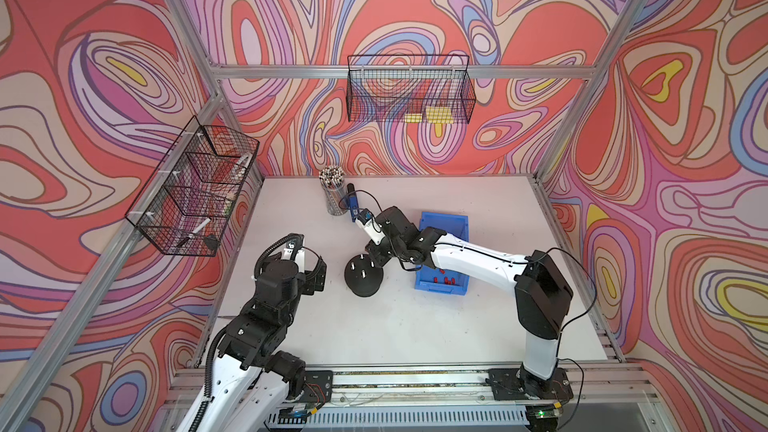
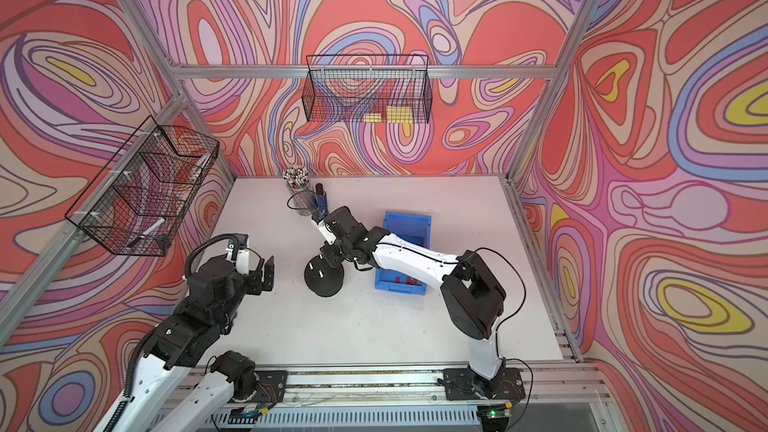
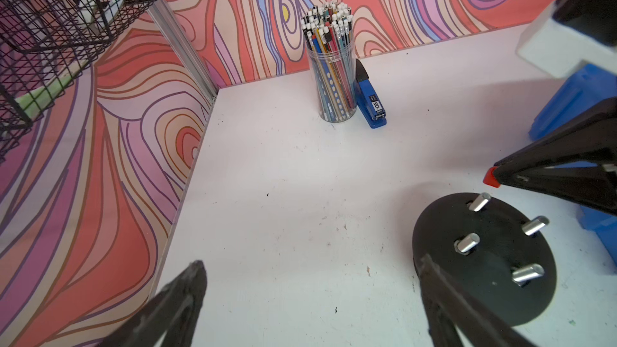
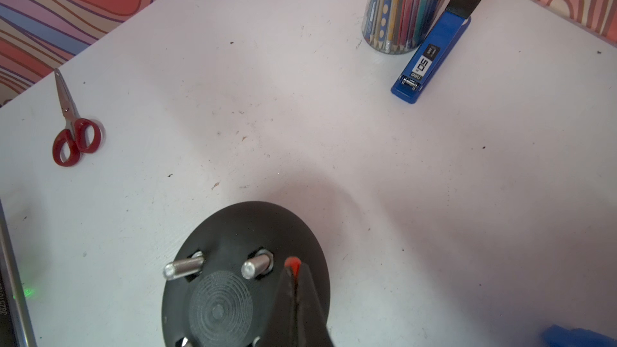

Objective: Cover the protruding screws with screw protection sleeves
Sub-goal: Attach the screw protection sleeve to the screw.

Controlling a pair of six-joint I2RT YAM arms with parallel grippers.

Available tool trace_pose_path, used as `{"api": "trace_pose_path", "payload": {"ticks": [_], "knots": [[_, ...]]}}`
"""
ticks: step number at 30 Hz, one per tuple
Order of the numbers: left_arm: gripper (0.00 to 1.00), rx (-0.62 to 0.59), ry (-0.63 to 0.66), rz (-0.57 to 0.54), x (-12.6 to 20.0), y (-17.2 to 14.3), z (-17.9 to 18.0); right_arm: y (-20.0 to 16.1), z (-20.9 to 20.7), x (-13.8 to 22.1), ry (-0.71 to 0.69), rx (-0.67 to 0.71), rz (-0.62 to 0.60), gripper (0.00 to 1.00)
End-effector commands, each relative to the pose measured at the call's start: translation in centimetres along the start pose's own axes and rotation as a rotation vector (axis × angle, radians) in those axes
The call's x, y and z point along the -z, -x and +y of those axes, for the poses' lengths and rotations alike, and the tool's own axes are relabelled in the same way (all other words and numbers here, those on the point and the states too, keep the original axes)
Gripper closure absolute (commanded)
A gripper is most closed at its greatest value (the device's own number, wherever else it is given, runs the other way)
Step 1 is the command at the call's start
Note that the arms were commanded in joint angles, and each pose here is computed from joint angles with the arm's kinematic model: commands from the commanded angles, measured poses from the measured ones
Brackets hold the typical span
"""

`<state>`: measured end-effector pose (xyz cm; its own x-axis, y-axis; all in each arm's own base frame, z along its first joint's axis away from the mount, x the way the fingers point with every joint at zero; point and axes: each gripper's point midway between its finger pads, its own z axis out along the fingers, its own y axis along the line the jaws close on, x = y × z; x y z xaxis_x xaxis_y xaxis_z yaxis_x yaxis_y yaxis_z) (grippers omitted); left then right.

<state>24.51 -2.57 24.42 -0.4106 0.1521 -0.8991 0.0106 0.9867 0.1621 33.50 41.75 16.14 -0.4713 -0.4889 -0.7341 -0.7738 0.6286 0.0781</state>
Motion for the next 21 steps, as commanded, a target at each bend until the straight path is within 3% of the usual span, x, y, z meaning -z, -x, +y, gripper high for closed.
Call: {"api": "trace_pose_path", "payload": {"ticks": [1, 21], "knots": [[0.01, 0.014, 0.02, -0.012, -0.2, 0.2, 0.2, 2.0, 0.7, 1.0, 0.016, -0.007, -0.058, 1.0], [0.01, 0.02, 0.021, -0.01, -0.2, 0.1, 0.3, 1.7, 1.9, 0.6, 0.089, -0.031, -0.041, 1.0]]}}
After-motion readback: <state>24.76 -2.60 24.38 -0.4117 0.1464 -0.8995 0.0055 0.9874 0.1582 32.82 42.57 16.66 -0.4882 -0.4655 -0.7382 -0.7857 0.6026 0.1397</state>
